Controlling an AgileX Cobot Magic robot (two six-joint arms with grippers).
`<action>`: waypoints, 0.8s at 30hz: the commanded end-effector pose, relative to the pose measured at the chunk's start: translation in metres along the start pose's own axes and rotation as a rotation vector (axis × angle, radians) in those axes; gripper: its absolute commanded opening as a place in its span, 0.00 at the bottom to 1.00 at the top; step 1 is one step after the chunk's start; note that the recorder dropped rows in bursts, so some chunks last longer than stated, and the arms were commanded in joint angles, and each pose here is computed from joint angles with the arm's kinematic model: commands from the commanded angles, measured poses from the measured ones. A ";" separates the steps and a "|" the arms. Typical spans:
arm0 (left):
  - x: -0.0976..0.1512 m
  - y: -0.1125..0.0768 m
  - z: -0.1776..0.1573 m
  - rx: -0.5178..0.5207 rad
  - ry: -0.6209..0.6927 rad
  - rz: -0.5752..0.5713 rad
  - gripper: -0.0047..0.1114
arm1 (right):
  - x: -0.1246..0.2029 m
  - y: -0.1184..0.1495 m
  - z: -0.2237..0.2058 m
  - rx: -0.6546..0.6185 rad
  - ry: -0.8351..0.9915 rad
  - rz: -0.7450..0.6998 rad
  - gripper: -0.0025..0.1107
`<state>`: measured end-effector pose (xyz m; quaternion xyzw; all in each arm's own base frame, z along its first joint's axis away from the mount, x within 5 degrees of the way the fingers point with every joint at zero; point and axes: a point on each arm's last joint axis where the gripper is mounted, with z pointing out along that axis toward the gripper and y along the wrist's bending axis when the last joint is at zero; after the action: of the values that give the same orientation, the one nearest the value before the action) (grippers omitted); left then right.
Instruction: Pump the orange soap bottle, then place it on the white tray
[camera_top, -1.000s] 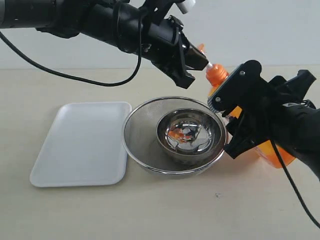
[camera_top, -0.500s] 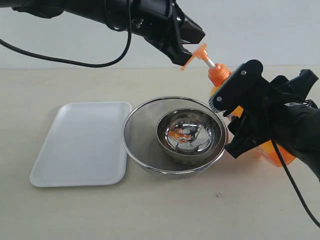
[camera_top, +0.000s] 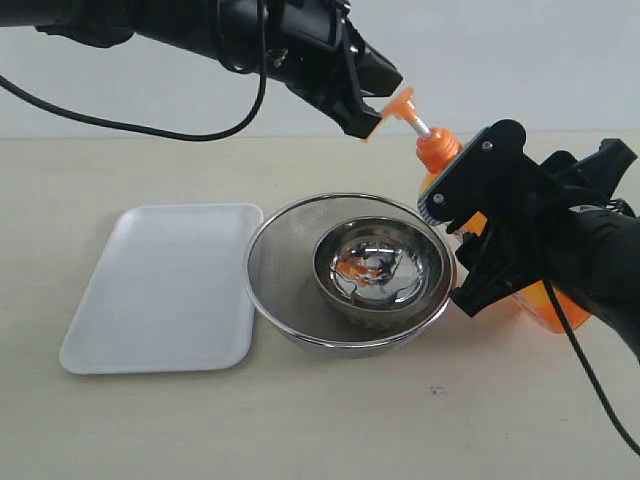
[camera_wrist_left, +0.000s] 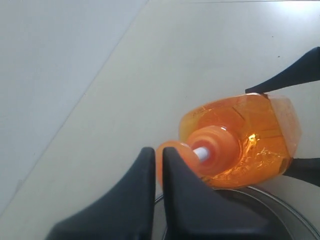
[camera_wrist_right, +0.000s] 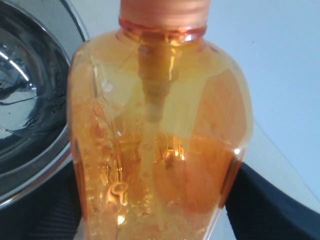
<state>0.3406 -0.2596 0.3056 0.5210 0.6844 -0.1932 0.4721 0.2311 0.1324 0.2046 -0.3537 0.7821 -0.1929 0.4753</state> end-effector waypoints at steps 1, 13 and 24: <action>0.001 -0.001 0.002 -0.001 0.002 -0.013 0.08 | -0.010 -0.012 -0.004 0.081 -0.050 -0.036 0.02; 0.015 -0.003 0.018 0.039 0.029 -0.058 0.08 | -0.010 -0.012 -0.004 0.081 -0.050 -0.036 0.02; 0.013 -0.003 0.017 0.035 0.025 -0.054 0.08 | -0.010 -0.012 -0.004 0.080 -0.056 -0.038 0.02</action>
<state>0.3479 -0.2637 0.2892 0.5101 0.6984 -0.1988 0.4610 0.2309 0.1321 0.2043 -0.3543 0.7829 -0.1940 0.4732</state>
